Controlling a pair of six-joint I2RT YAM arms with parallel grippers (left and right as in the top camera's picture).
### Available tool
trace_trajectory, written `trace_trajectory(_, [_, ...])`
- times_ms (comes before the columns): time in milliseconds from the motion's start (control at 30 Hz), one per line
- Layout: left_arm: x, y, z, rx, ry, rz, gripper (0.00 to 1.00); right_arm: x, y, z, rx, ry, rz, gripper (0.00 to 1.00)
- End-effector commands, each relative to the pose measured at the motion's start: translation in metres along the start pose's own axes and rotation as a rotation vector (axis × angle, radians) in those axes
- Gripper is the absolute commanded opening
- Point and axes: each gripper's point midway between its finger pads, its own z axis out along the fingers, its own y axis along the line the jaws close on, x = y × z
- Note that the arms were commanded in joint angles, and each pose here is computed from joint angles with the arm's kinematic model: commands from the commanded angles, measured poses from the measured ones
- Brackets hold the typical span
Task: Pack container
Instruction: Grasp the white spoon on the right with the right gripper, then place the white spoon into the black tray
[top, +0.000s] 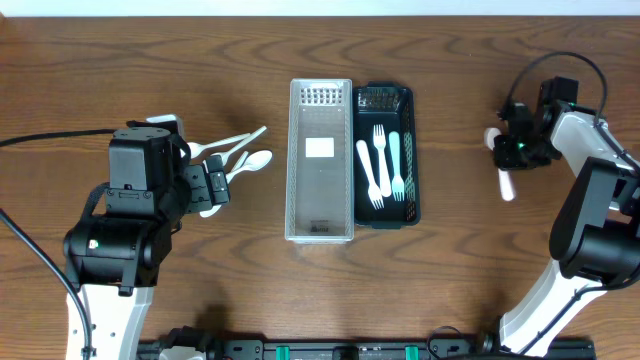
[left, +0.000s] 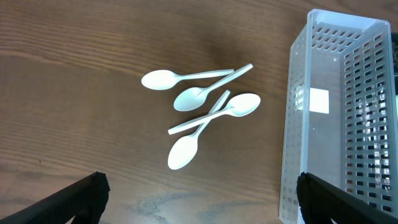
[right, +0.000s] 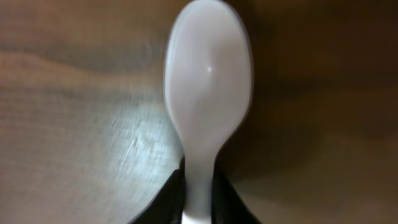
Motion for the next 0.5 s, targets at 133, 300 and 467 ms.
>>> trace_trajectory(133, [-0.006,-0.001,-0.005,0.003,-0.017,0.017,0.98,0.04,0.025,0.013,-0.019,0.183,0.402,0.01])
trace_trajectory(300, [-0.006,-0.001,-0.005,0.003,-0.017,0.017,0.98,0.036,0.06,0.006,-0.086,0.182,0.342,0.01])
trace_trajectory(467, [-0.006,-0.001,-0.005,0.003,-0.017,0.017,0.98,0.013,0.101,-0.038,-0.134,0.041,0.258,0.01])
